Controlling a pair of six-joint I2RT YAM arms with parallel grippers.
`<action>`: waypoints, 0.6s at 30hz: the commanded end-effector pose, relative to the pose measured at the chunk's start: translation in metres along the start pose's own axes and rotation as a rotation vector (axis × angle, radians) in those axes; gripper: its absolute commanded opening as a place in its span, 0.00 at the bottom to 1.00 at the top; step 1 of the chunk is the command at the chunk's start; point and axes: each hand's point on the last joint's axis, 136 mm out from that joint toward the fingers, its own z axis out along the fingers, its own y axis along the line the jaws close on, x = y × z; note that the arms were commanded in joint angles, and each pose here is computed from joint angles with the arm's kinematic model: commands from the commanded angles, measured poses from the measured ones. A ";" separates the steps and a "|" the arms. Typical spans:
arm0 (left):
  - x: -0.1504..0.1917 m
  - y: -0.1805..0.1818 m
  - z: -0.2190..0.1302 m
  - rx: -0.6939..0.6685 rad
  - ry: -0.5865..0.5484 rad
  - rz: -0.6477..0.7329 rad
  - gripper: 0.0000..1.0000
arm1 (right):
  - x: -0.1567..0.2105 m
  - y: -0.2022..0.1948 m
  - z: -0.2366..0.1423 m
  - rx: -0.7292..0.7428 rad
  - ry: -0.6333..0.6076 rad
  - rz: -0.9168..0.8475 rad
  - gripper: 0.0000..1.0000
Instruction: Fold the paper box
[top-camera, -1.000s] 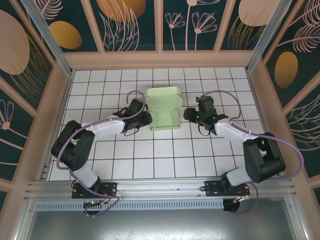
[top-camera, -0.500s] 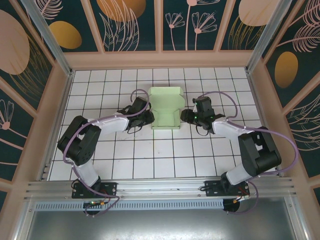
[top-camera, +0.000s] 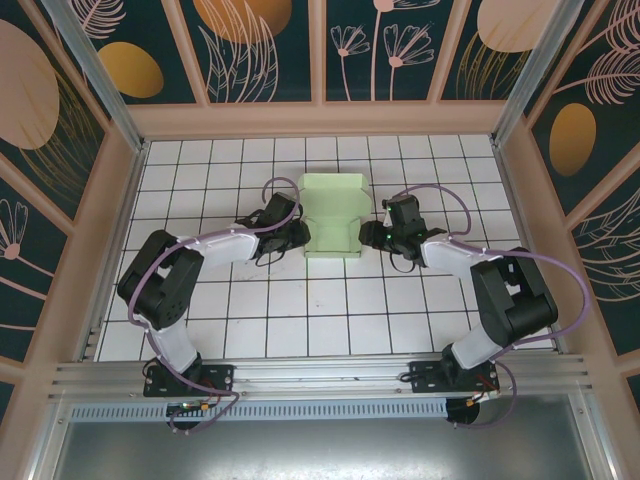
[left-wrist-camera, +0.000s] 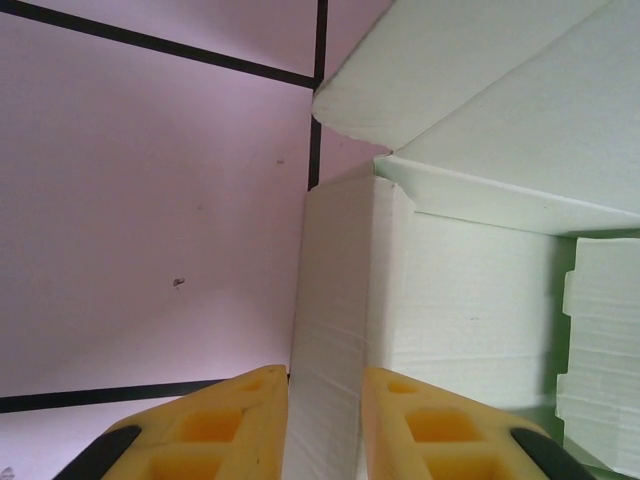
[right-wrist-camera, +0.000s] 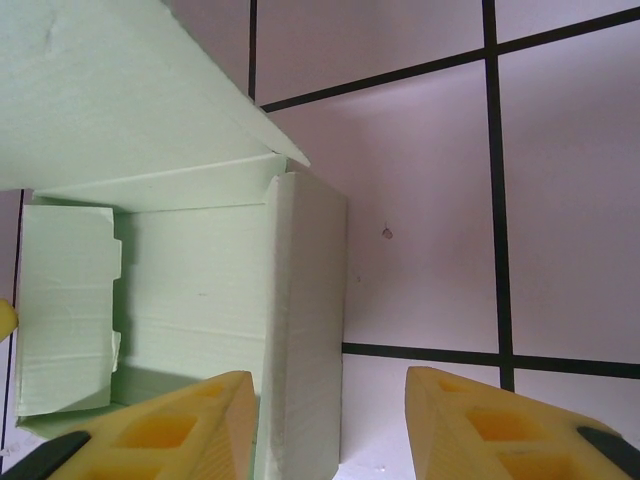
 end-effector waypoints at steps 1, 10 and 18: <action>-0.003 0.000 -0.014 -0.027 -0.009 0.016 0.25 | 0.001 0.004 0.002 -0.015 0.005 0.005 0.44; -0.008 -0.010 -0.021 0.004 -0.017 0.023 0.26 | 0.000 0.005 0.002 -0.015 0.003 0.004 0.44; 0.001 -0.023 -0.007 0.089 0.033 0.006 0.24 | 0.003 0.003 0.003 -0.008 0.009 0.004 0.44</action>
